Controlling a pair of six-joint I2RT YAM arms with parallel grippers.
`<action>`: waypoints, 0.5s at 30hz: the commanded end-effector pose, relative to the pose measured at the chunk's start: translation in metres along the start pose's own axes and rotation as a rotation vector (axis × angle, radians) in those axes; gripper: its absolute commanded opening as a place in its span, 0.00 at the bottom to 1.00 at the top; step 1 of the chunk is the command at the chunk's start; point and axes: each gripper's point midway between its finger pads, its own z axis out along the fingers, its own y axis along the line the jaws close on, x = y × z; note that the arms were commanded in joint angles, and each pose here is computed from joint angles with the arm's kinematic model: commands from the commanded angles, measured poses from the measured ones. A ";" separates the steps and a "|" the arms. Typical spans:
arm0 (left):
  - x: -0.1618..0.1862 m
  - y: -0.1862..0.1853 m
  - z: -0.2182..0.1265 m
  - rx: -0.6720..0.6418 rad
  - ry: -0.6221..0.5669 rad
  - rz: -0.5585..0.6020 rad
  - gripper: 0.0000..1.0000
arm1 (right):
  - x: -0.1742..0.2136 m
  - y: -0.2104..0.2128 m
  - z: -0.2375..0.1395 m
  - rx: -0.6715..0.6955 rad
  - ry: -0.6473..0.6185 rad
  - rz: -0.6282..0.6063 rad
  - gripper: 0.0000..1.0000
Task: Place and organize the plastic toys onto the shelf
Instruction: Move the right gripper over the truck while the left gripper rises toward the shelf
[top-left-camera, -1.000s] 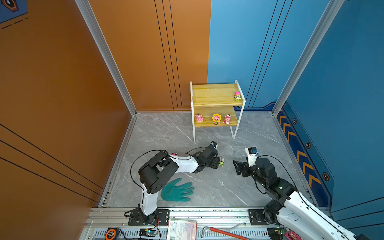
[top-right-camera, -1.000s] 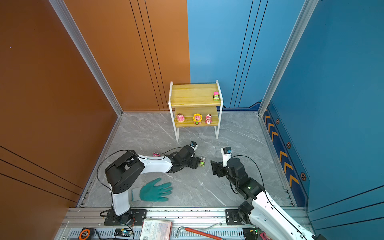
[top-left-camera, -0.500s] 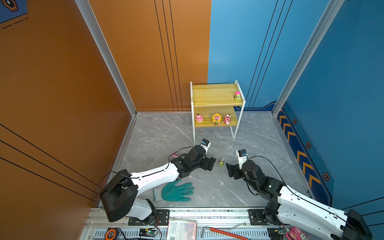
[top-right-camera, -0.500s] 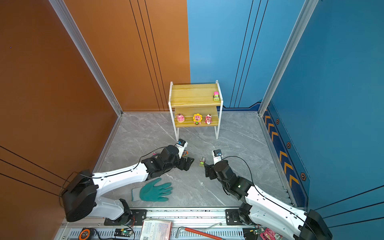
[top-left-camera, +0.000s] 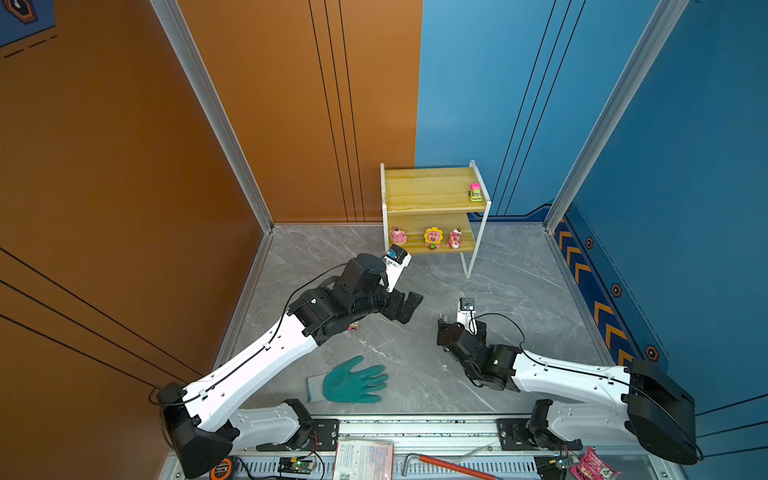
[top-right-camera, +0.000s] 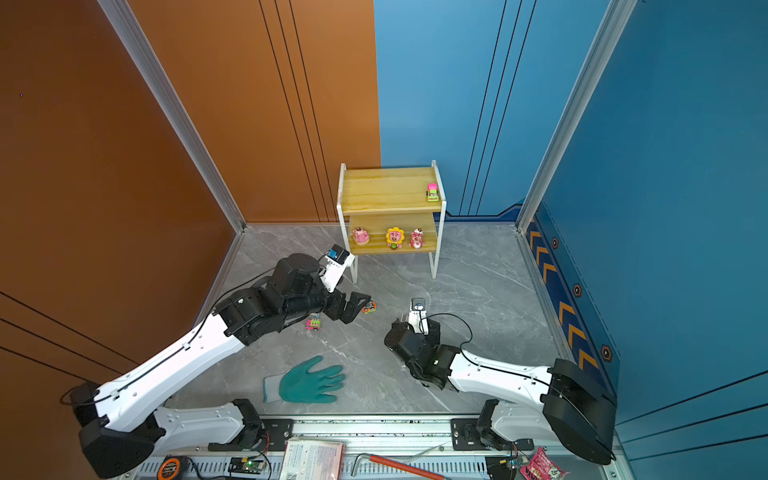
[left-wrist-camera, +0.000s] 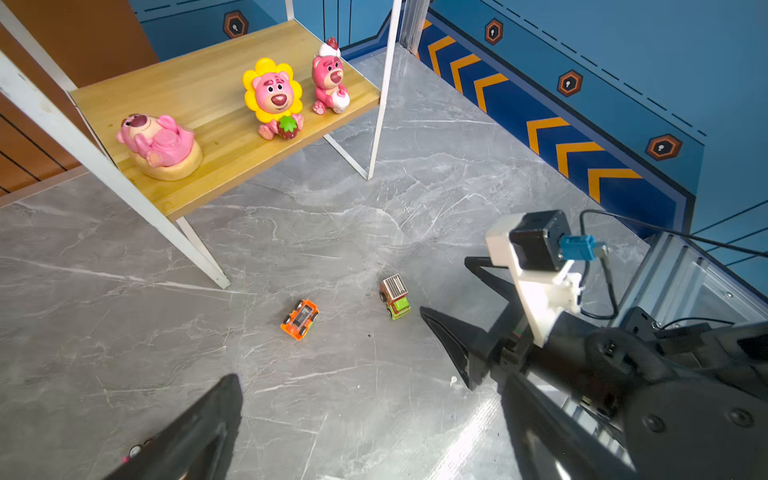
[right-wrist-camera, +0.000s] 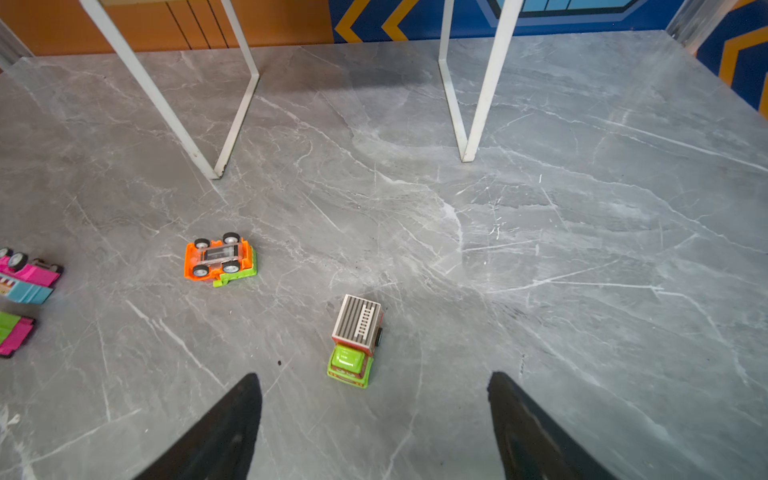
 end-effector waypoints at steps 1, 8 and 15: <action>0.028 0.004 0.007 0.052 0.064 0.007 0.98 | -0.008 0.004 0.002 0.064 -0.021 0.074 0.85; 0.035 0.015 0.007 0.080 0.031 -0.040 0.98 | -0.003 0.019 0.012 0.091 0.032 0.075 0.84; 0.032 0.033 0.005 0.043 0.008 -0.099 0.99 | 0.015 0.012 0.023 0.131 0.080 0.063 0.79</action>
